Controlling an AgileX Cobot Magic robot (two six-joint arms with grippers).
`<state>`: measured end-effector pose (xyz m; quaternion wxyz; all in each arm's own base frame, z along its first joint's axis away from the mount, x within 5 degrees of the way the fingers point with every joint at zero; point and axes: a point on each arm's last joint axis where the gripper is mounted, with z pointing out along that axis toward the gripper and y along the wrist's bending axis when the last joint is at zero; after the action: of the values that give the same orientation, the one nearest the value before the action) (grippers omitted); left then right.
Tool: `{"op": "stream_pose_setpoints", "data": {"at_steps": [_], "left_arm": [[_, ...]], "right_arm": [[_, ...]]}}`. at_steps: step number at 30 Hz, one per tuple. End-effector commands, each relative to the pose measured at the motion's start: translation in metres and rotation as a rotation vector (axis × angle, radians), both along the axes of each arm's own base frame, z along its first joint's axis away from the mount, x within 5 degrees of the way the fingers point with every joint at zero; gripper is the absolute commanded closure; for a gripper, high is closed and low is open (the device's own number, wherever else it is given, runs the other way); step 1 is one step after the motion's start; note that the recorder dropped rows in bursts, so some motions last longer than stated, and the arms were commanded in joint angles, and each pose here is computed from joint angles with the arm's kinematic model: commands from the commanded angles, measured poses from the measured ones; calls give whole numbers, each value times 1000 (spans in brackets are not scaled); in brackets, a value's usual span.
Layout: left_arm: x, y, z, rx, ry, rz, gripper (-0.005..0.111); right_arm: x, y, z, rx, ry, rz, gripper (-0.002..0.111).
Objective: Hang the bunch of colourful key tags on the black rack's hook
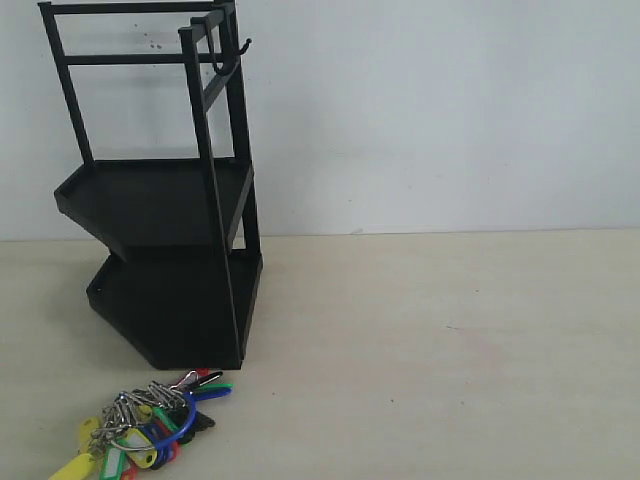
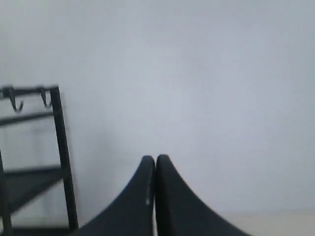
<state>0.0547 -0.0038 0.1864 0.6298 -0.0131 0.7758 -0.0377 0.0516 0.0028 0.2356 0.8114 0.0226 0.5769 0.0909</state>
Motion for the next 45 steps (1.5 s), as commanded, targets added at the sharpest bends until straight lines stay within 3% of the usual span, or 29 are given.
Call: {"op": "stream_pose_setpoints", "data": {"at_steps": [1,3,5,9,13,16,22,24,27,31,34,39,45], "left_arm": [[0,0,1,8,-11,0,102],[0,0,1,8,-11,0,102],[0,0,1,8,-11,0,102],[0,0,1,8,-11,0,102],[0,0,1,8,-11,0,102],[0,0,1,8,-11,0,102],[0,0,1,8,-11,0,102],[0,0,1,8,-11,0,102],[0,0,1,8,-11,0,102],[0,0,1,8,-11,0,102],[0,0,1,8,-11,0,102],[0,0,1,8,-11,0,102],[0,0,1,8,-11,0,102]], "right_arm": [[-22,-5,40,159,-418,31,108],[-36,-6,75,232,-518,85,108],[-50,-4,113,205,-529,114,108],[-40,-1,148,91,-178,64,108],[-15,-4,141,126,250,13,108],[6,0,124,74,517,24,108],[28,16,92,13,916,134,108],[32,23,85,-68,956,205,108],[38,46,75,-161,979,451,108],[51,76,68,-89,957,739,108],[66,92,62,-29,957,851,108],[100,117,41,71,1023,901,108],[139,149,2,63,1055,839,108]]}}
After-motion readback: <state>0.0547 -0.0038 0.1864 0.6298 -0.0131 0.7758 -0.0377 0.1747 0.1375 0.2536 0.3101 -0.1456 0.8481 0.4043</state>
